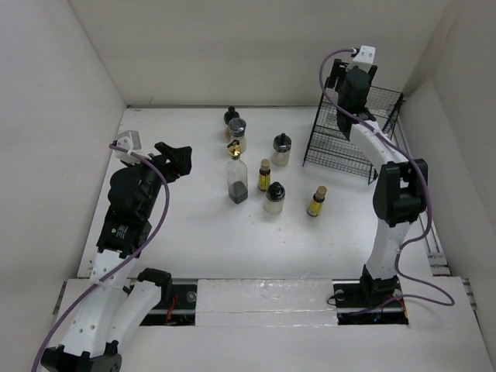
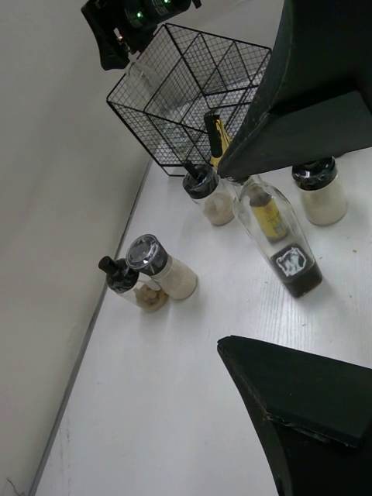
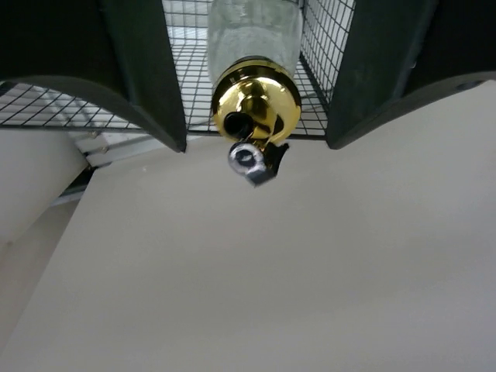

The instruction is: Organize the condiment bottles

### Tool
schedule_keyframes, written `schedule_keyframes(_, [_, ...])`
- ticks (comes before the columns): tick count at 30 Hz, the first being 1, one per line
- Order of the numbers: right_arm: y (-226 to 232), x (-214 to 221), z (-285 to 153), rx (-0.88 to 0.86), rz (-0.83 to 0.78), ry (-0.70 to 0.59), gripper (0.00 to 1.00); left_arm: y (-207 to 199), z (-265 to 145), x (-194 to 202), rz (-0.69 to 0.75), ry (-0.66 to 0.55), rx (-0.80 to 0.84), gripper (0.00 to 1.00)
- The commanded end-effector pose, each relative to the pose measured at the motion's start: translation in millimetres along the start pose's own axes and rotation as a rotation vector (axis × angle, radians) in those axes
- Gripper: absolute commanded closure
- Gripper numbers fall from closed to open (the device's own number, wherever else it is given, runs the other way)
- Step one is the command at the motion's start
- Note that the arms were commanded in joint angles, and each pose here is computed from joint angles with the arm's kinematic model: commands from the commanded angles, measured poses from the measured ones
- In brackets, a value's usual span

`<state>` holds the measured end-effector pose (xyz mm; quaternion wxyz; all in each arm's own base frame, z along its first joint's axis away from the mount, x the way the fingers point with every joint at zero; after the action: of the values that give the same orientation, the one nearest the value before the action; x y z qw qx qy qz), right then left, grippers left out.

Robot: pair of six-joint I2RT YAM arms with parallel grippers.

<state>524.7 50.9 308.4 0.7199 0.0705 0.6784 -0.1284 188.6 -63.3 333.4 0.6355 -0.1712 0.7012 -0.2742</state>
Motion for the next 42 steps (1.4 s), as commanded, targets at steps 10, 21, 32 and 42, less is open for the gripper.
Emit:
schedule_keyframes(10, [3.7, -137.5, -124.6, -0.683, -0.057, -0.254, 0.55, -3.5, -2.3, -11.1, -0.018, -0.065, -0.009, 0.22])
schedule_keyframes(21, [88.3, -52.1, -274.0, -1.441, -0.107, -0.262, 0.22, -3.5, -2.3, -11.1, -0.018, -0.065, -0.009, 0.72])
schedule_keyframes(32, [158.1, -29.3, -284.6, -1.562, -0.15, -0.234, 0.05, -7.9, -5.1, -11.7, -0.019, -0.054, 0.037, 0.47])
schedule_keyframes(42, [199.4, -25.9, -263.7, -1.463, -0.062, -0.3, 0.12, -6.2, -4.8, -8.2, -0.018, -0.041, 0.04, 0.47])
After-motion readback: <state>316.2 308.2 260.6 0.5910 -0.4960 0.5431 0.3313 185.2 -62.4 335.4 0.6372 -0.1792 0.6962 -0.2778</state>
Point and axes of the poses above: each gripper's point midway between its finger pads, its own z axis out along the fingers, its own y axis along the line the jaws close on, x = y × z, the point moved 10 cm from there along -z, back along the fingers, and after that the axes turned 6 degrees about -z, right-handed, at the moved point
